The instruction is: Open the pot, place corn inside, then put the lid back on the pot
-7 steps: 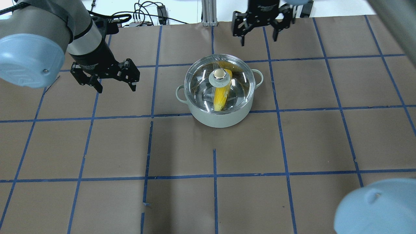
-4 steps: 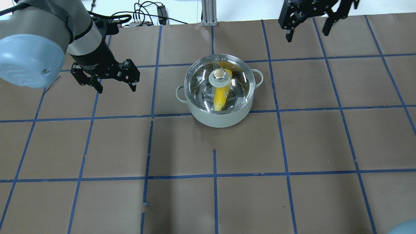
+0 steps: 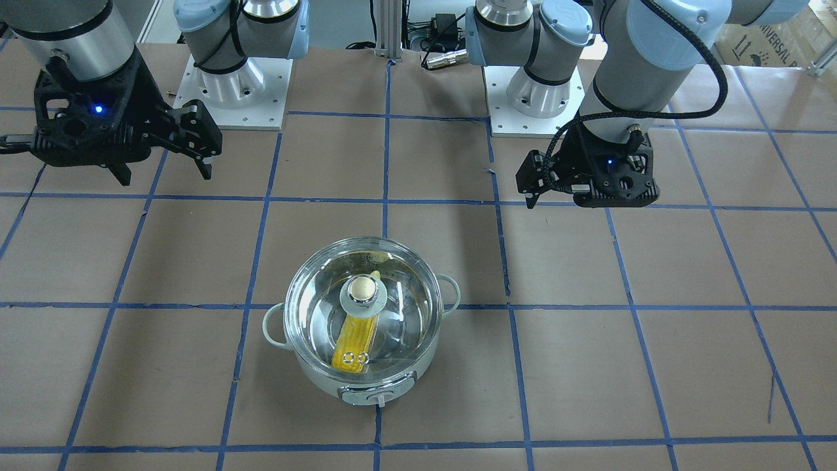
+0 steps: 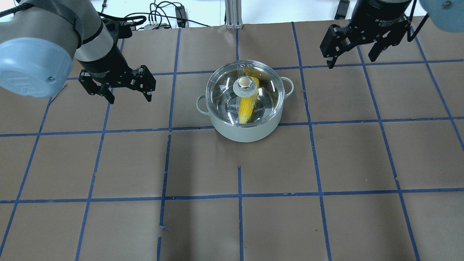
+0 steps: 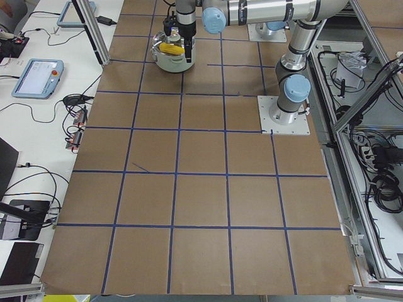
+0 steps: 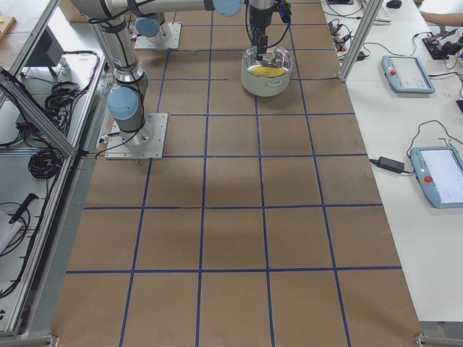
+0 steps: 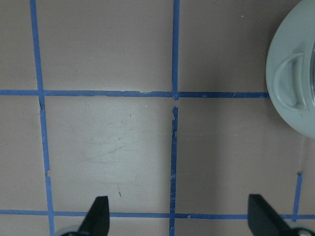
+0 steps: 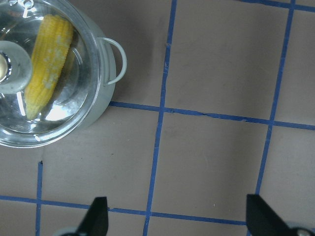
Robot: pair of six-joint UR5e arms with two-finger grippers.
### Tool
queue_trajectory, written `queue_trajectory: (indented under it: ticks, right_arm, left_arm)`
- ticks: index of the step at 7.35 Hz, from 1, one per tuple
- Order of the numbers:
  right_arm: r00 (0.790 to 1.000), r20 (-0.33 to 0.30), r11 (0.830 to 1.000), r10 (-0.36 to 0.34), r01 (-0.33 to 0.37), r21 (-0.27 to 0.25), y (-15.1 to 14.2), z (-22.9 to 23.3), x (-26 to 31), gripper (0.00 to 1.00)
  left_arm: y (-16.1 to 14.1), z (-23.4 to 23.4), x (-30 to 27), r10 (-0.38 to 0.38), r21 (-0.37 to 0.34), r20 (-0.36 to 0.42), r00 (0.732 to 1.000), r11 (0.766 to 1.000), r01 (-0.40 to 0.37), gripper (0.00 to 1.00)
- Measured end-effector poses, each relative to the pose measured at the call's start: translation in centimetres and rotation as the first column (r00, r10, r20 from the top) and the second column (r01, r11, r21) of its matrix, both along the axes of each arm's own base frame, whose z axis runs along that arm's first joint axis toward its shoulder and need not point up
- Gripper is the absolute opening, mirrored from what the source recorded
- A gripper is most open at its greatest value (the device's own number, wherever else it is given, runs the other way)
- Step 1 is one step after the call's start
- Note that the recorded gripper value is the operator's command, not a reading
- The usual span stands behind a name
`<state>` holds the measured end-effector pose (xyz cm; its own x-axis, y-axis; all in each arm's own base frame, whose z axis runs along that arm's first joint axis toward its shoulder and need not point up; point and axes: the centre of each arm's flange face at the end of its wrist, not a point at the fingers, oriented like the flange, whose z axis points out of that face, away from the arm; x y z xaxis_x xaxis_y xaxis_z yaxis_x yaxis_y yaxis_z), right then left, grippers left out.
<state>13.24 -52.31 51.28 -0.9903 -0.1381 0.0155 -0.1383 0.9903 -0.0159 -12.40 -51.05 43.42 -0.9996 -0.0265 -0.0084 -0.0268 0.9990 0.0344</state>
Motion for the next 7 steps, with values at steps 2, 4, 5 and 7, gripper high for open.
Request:
queue_trajectory:
  ticks: [2, 4, 5, 7]
  right_arm:
    - [1.000, 0.004, 1.000, 0.008, -0.008, 0.009, 0.1, -0.6, 2.4, 1.00]
    - [1.000, 0.003, 1.000, 0.007, -0.007, 0.021, -0.5, -1.1, 2.6, 0.99]
    - [1.000, 0.004, 1.000, 0.003, -0.003, 0.023, -0.7, -1.0, 2.4, 0.99]
    - [1.000, 0.010, 0.999, -0.028, 0.028, 0.037, -1.2, -0.8, 0.8, 0.99]
  left_arm:
    - [0.0, -0.1, 0.0, 0.001, 0.000, -0.001, 1.000, 1.000, -0.001, 1.00]
    - [0.0, -0.1, 0.0, 0.004, 0.000, -0.004, 1.000, 1.000, -0.004, 1.00]
    - [0.0, -0.2, 0.0, 0.006, 0.000, -0.005, 1.000, 1.000, -0.006, 1.00]
    - [-0.1, -0.2, 0.1, 0.009, -0.004, -0.006, 1.000, 1.000, -0.009, 1.00]
